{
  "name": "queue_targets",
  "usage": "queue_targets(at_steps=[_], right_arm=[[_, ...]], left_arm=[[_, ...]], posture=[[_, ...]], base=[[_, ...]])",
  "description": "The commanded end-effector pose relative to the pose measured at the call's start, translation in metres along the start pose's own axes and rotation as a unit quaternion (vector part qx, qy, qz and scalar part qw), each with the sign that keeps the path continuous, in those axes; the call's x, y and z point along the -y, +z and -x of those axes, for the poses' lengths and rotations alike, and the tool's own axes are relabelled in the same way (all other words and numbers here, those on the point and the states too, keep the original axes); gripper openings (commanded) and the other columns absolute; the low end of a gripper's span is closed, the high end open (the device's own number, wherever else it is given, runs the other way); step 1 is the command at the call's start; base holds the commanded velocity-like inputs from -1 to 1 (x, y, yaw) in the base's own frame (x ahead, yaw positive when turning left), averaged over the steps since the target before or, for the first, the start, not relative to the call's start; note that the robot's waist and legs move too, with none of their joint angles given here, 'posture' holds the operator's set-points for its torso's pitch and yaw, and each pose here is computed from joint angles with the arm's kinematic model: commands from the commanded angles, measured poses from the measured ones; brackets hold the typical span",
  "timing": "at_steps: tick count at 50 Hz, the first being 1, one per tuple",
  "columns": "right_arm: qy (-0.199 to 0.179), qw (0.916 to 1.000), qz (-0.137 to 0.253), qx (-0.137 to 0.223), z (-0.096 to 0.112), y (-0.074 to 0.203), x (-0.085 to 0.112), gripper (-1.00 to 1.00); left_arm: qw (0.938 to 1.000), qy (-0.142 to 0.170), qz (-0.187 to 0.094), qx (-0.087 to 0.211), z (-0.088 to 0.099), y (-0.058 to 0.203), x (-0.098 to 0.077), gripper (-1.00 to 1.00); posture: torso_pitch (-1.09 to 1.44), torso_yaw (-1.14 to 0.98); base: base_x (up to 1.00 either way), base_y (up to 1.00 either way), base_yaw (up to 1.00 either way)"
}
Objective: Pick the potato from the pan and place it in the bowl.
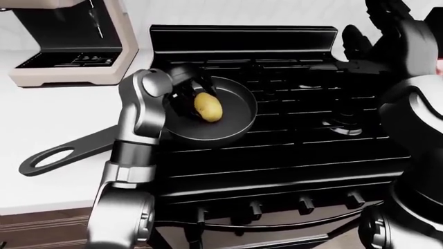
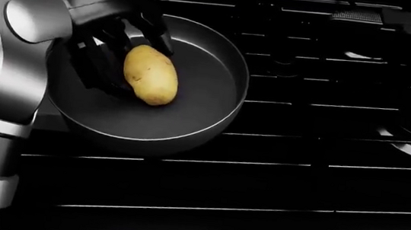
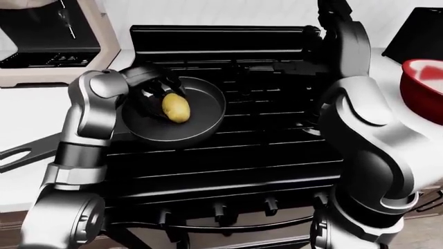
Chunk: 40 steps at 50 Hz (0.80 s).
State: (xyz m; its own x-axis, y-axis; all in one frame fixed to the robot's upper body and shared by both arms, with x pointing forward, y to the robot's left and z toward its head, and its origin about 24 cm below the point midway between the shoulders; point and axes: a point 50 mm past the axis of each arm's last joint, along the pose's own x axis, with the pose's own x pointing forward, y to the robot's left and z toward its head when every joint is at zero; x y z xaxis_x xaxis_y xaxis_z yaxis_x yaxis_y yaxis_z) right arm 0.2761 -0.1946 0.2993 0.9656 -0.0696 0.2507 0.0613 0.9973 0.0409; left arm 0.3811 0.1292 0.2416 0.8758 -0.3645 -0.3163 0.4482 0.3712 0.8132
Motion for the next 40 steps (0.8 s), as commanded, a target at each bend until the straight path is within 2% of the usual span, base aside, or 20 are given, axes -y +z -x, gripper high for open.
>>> queue_targets(at_steps=[1,9,13,26,40], right_arm=[[-0.003,0.9992,-0.003,0.041,0.003,0.015,0.001,1.0],[-0.004,0.9991,-0.003,0.042,0.003,0.016,0.002,1.0],[-0.004,0.9991,-0.003,0.042,0.003,0.017,0.002,1.0],[-0.005,0.9991,-0.004,0.042,0.003,0.016,0.002,1.0],[-0.003,0.9991,-0.004,0.041,0.002,0.016,0.001,1.0]], left_arm=[[0.9997,-0.008,-0.022,0.009,0.002,0.008,-0.001,-0.02],[0.999,-0.018,-0.039,0.01,-0.001,0.011,0.007,-0.04],[0.999,-0.016,-0.039,0.014,-0.001,0.012,0.006,-0.07],[0.9994,0.007,-0.029,0.019,0.0,0.015,-0.004,-0.33],[0.999,0.036,-0.019,0.021,0.003,0.017,-0.021,-0.44]], posture=[[0.0,0.0],[0.0,0.0],[0.0,0.0],[0.0,0.0],[0.0,0.0]], base=[[0.0,0.0,0.0],[0.0,0.0,0.0],[0.0,0.0,0.0],[0.0,0.0,0.0],[0.0,0.0,0.0]])
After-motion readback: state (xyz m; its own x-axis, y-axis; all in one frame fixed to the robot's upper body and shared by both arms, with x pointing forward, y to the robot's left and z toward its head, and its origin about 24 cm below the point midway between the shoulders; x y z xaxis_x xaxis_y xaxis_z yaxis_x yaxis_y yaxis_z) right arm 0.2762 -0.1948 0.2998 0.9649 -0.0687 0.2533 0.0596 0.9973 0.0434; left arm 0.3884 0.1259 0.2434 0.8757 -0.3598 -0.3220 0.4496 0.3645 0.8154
